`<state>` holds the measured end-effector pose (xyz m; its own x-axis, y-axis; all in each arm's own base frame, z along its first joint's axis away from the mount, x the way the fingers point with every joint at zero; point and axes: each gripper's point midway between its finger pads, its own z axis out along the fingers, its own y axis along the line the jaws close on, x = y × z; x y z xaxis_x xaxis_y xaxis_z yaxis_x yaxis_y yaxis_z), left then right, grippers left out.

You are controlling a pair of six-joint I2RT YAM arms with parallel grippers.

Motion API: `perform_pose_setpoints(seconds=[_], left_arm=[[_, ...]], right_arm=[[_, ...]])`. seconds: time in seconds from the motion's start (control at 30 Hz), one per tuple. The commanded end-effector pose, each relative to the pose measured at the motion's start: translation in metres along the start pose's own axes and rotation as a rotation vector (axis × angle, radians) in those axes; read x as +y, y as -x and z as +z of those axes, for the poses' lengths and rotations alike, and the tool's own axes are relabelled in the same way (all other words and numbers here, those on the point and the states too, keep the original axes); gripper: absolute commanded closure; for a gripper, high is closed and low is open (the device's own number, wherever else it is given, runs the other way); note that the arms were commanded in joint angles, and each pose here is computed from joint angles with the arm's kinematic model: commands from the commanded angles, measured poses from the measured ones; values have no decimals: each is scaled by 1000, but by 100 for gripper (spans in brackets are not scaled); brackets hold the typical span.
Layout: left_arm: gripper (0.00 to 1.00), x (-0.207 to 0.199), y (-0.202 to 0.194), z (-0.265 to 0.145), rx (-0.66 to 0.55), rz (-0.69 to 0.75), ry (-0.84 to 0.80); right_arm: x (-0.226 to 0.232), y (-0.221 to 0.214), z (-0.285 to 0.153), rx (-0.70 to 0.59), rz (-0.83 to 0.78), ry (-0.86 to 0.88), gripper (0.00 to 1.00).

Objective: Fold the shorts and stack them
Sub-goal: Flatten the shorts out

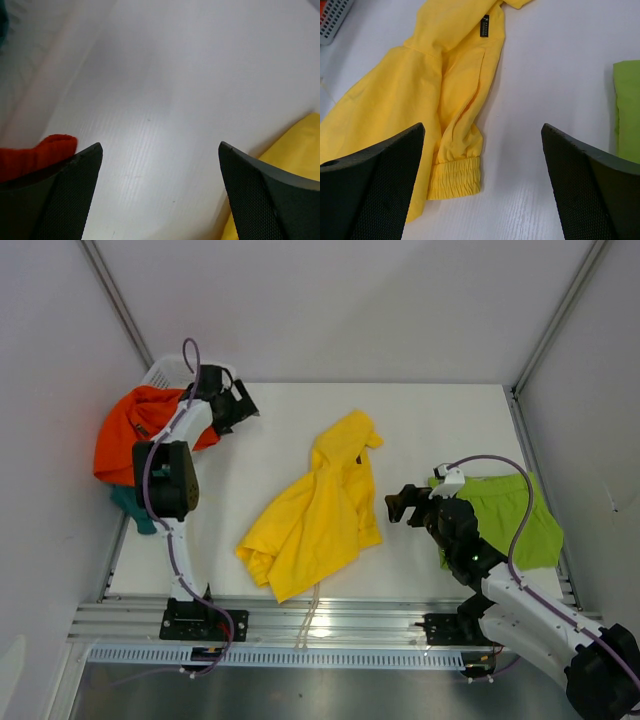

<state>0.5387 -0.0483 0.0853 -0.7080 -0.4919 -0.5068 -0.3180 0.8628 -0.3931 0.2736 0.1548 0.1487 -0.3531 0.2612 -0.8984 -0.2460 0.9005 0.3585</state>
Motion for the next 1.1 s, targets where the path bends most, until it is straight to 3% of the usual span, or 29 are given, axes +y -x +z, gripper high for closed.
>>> perform_pose_setpoints(seconds=[0.0,0.13,0.3,0.47,0.57,0.63,0.73,0.87,0.97,1.07], left_arm=[[1,-43,50,-21,-113,-8,-74],[1,-73,19,-37,-53,101,-83],[1,-106,-25,-96,2,166,-216],[1,-99,-65,-150,-5,262,-173],[1,-98,-96,-186,-48,331,-189],[1,-89,-124,-208,-60,374,-190],[1,-71,-165,-230,-41,451,-210],[1,-47,-202,-254,-6,531,-213],[1,-28,-211,-263,-12,578,-198],[1,-19,-207,-266,-48,635,-183]], right_arm=[[2,4,1,-19,-4,7,1],[5,2,4,-3,-10,17,0],[11,-5,6,34,-25,50,1],[25,-11,6,71,-44,92,1],[29,-16,13,162,-16,47,2],[32,-31,10,277,-1,29,6],[51,-44,-8,362,55,84,26],[78,-50,-35,406,82,179,32],[101,-64,-54,477,104,263,36],[110,-77,-59,501,119,241,37]])
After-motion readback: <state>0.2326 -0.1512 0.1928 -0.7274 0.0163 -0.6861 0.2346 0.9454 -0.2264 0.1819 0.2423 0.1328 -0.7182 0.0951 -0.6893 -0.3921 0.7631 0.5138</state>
